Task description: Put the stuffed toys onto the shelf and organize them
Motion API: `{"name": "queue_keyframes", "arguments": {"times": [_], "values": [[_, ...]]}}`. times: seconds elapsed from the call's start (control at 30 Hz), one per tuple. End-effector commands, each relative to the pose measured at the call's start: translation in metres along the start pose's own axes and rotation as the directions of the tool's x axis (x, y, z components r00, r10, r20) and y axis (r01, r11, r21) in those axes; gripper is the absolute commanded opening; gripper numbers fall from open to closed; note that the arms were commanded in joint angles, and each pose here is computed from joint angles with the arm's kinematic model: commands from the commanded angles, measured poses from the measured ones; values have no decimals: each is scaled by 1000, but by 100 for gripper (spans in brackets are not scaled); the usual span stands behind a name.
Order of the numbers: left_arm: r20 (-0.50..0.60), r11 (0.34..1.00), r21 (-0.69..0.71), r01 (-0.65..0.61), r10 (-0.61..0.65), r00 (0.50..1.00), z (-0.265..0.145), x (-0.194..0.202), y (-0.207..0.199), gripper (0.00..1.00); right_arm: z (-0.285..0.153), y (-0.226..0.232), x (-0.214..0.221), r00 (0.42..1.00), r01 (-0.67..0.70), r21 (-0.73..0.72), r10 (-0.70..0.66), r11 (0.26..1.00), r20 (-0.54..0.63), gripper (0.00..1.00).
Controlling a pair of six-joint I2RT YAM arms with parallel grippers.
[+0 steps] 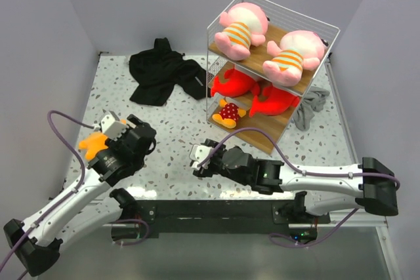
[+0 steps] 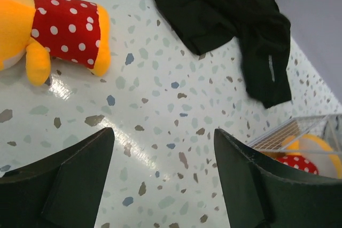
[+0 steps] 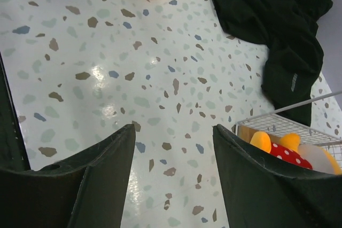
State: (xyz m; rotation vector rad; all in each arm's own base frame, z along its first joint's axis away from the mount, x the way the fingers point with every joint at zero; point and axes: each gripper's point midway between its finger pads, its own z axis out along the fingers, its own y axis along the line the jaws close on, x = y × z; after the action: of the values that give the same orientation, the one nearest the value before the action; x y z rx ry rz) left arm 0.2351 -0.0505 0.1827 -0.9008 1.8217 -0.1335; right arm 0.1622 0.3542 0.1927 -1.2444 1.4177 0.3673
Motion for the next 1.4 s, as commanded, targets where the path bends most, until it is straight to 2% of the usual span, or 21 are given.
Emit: {"name": "queue_keyframes", "arguments": {"times": [0.0, 0.1, 0.13, 0.2, 0.33, 0.43, 0.63, 0.87, 0.9, 0.93, 1.0, 1.03, 1.1, 1.23, 1.37], "values": [[188, 953, 4, 304, -299, 936, 6, -49, -7, 80, -10, -4, -34, 991, -102, -2, 101, 995, 92, 63], [222, 935, -22, 355, -341, 913, 20, -63, -4, 80, -16, -3, -38, 987, -116, -9, 117, 993, 108, 63], [187, 932, -22, 362, -351, 917, 28, -60, -11, 80, -17, -3, -38, 987, -116, -9, 116, 993, 109, 63], [201, 926, -85, 368, -346, 916, 47, -70, 2, 80, -22, -5, -40, 985, -124, -5, 123, 992, 118, 63], [212, 856, -251, 452, -407, 888, 89, -73, 48, 80, -30, -7, -43, 981, -141, -4, 140, 990, 136, 62], [235, 815, -323, 481, -424, 875, 108, -74, 77, 82, -36, -8, -47, 975, -157, -11, 157, 988, 155, 62], [185, 761, -408, 504, -472, 862, 137, -52, 107, 86, -35, -6, -45, 975, -162, -15, 162, 987, 149, 62], [110, 759, -452, 468, -473, 874, 167, -29, 119, 85, -32, 0, -45, 977, -157, -28, 160, 987, 139, 62], [98, 761, -454, 464, -475, 875, 171, -24, 122, 82, -32, -1, -44, 978, -156, -25, 158, 987, 137, 62], [64, 767, -440, 468, -493, 868, 173, -19, 118, 70, -32, -1, -43, 978, -155, -22, 157, 988, 134, 62], [22, 793, -393, 466, -499, 867, 178, -12, 113, 54, -31, 0, -41, 979, -154, -23, 156, 988, 131, 62], [-18, 806, -361, 470, -510, 860, 179, -7, 105, 41, -31, 1, -41, 979, -154, -22, 155, 988, 130, 62], [-42, 815, -328, 478, -519, 854, 179, -1, 101, 34, -30, 1, -42, 979, -157, -23, 158, 987, 130, 62], [-101, 839, -284, 463, -507, 856, 179, 1, 88, 0, -32, -1, -44, 976, -175, -17, 176, 984, 126, 62], [-119, 860, -252, 445, -484, 867, 176, -4, 81, 0, -32, -3, -45, 974, -185, -13, 185, 983, 131, 62]]}}
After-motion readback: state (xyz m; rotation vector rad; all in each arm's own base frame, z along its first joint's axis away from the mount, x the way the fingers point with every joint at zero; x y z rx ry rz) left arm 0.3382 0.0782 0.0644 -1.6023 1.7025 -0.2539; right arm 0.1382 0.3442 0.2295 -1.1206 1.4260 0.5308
